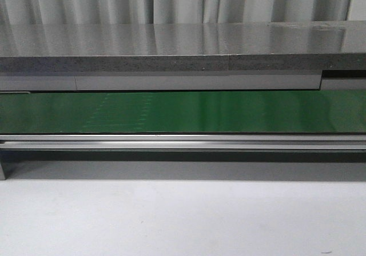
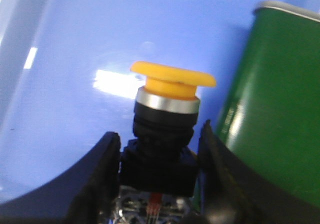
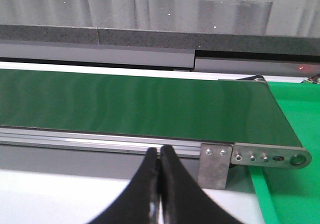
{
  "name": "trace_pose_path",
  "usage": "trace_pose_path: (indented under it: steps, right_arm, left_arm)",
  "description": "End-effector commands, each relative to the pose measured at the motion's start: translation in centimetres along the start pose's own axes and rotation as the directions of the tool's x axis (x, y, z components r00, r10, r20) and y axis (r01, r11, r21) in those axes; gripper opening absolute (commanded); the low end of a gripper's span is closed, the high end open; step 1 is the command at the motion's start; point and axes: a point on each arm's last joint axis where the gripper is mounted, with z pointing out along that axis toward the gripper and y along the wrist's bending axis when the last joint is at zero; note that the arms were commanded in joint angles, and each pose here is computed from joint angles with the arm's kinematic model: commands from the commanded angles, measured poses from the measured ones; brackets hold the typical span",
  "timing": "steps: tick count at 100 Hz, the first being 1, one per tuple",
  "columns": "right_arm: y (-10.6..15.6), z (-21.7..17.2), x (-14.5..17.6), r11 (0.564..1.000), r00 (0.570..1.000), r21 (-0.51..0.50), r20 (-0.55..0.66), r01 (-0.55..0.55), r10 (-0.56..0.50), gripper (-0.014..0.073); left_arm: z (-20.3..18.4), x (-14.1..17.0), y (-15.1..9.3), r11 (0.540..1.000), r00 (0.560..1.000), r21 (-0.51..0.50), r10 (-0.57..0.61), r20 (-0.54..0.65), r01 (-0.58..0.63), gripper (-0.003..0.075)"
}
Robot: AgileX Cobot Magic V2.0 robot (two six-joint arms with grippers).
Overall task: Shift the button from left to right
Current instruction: 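Lift the button and set it on the conveyor belt's near end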
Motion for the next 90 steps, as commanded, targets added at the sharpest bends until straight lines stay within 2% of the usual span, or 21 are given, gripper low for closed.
trace_pose_path:
  steps: [1,23,43,51,58,65,77,82,90]
  right_arm:
    - [0.1,-0.2,-0.8,1.000,0.995,-0.013,0.098,0.002,0.000,-0.0069]
    - [0.1,-0.2,-0.8,1.000,0.995,-0.013,0.098,0.002,0.000,-0.0069]
    - [0.1,-0.2,-0.8,1.000,0.995,-0.013,0.098,0.002,0.000,-0.0069]
    - [0.1,-0.2,-0.8,1.000,0.995,-0.013,0.098,0.002,0.000,-0.0069]
    - [0.1,-0.2,-0.8,1.000,0.995,-0.013,0.098,0.002,0.000,-0.0069]
    - [0.1,-0.2,-0.8,1.000,0.995,-0.013,0.098,0.002,0.000,-0.0069]
    - [0.1,-0.2,-0.8,1.000,0.995,-0.013,0.098,0.002,0.000,-0.0069]
    - [0.1,-0.2,-0.8,1.000,0.995,-0.013,0.098,0.002,0.000,-0.0069]
    - [0.1,-0.2,-0.8,1.000,0.995,-0.013,0.098,0.002,0.000,-0.0069]
  left_arm:
    - [-2.6,-0.9,-2.1,0.997,0.994,0.039,0.060,0.091,-0.064,0.0005]
    - [-2.5,-0.7,-5.9,0.983,0.984,0.085,0.153,0.090,-0.161,0.0005]
    - [-1.0,-0.5,-7.0,0.979,0.986,0.117,0.161,0.051,-0.166,0.0008]
    - [-0.5,-0.4,-7.3,0.979,0.988,0.132,0.151,0.035,-0.154,0.0034]
    - [-0.4,-0.4,-7.3,0.979,0.988,0.132,0.151,0.033,-0.154,0.0099]
    - [-0.5,-0.4,-7.3,0.979,0.988,0.131,0.151,0.038,-0.154,0.0202]
    - [-0.5,-0.6,-7.3,0.979,0.988,0.131,0.149,0.050,-0.154,0.0447]
    - [-0.5,-0.6,-7.3,0.979,0.988,0.131,0.149,0.050,-0.154,0.0519]
    - [-0.6,-0.6,-7.3,0.979,0.987,0.130,0.148,0.058,-0.154,0.0570]
